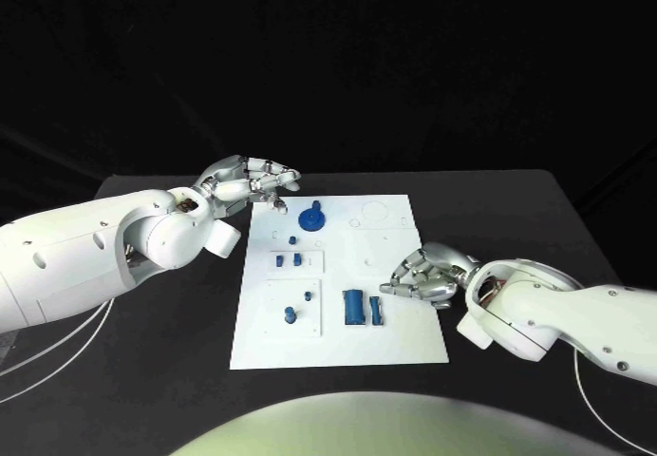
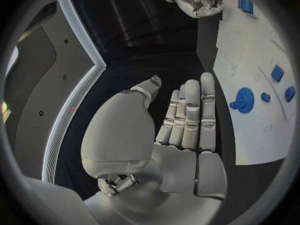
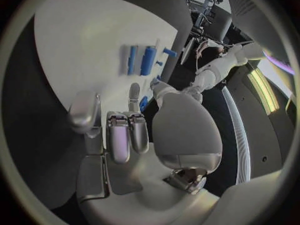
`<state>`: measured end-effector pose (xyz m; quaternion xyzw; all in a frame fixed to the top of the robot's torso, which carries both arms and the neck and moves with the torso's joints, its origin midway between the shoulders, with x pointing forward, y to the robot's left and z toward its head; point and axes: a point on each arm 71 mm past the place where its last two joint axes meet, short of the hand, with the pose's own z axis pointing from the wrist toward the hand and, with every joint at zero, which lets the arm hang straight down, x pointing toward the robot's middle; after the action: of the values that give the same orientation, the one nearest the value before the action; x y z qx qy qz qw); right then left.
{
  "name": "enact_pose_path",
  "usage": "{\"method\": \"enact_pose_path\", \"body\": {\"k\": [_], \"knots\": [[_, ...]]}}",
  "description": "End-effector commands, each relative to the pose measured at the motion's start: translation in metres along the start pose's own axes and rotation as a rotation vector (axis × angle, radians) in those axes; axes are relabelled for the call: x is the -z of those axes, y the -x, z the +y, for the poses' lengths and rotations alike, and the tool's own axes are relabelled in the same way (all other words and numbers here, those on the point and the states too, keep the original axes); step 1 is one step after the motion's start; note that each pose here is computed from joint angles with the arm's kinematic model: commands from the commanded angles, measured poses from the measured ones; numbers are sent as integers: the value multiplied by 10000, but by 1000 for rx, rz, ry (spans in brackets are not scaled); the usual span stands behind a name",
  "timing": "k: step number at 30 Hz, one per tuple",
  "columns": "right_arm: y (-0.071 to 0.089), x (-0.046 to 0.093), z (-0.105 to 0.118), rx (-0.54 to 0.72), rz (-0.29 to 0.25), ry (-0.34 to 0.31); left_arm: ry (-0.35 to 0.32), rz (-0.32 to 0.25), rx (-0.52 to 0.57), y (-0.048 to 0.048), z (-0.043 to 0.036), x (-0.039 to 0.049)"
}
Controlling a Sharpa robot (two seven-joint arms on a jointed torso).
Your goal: Assemble the parts on the task board
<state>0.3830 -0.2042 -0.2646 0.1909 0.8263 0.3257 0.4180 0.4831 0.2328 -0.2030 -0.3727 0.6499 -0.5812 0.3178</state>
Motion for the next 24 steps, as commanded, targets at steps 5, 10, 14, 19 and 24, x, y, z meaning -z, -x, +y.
{"method": "enact_pose_path", "body": {"k": [5,10,14,19,24], "knots": [[511,-223,58,-387,-150,209,-69,-75,50,52,5,-21],[894,-486,-32,-565,-261,243,-107,-162,77,177,40,-60],[1142,-714,-103,-643,-337,276,-127,-228,84,307,93,-143],[1343,-952,-135,-623,-391,333,-151,-312,88,434,147,-254],[1356,-1036,-149,-555,-421,256,-104,-280,63,419,200,-323]]}}
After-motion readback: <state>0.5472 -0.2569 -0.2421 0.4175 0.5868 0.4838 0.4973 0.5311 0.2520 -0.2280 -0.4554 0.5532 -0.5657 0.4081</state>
